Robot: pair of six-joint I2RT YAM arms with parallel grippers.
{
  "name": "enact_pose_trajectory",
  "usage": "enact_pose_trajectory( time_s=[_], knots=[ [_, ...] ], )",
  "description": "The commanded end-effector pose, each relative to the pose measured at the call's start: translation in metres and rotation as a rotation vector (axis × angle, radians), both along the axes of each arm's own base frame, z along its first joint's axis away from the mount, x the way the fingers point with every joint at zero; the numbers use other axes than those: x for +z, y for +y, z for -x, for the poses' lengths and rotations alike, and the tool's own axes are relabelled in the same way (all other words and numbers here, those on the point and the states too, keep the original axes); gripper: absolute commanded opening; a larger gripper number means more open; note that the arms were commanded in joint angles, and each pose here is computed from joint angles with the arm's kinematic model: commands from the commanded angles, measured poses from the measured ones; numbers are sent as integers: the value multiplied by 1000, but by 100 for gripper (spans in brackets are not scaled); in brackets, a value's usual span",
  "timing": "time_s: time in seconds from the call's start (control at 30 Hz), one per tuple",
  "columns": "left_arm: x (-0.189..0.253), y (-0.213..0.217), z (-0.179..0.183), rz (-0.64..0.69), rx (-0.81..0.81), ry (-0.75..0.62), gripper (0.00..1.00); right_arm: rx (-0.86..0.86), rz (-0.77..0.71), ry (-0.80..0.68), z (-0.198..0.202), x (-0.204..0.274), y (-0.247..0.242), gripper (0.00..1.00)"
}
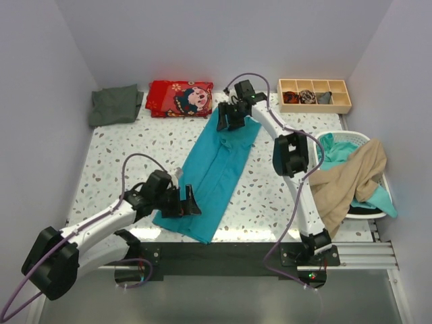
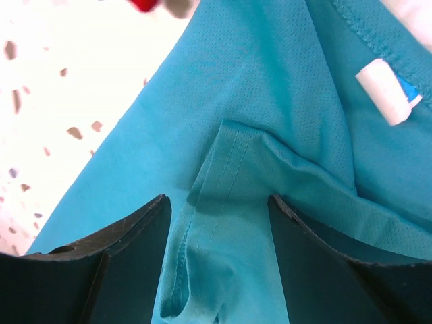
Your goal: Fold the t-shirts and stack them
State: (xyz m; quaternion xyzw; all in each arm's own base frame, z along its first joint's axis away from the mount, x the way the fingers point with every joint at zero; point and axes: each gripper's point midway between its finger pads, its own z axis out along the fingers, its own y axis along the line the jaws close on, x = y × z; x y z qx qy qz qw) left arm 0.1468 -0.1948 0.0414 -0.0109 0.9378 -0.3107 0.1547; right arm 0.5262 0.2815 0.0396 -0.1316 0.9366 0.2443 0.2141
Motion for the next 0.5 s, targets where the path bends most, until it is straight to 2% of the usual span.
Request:
enact_pose_trajectory(
  time_s=[0.0, 0.03, 0.07, 0.2, 0.3, 0.47],
  knots=[
    [41, -6, -9, 37, -3, -104, 100, 100, -142, -44, 12, 38, 22, 64],
    [52, -5, -19, 28, 13, -152, 100, 97, -147, -79, 10, 38, 21, 65],
    [74, -5, -40, 12, 57, -233, 100, 95, -157, -165, 7, 77, 18, 65],
    [114, 1, -83, -73, 108, -403, 100, 57, -137, -315, 8, 128, 3, 67],
    [124, 7, -116, -183, 152, -473, 100, -24, -47, -334, 11, 135, -21, 67],
    [100, 5, -148, -311, 164, -450, 100, -126, 179, -238, 30, 92, -62, 66]
  ],
)
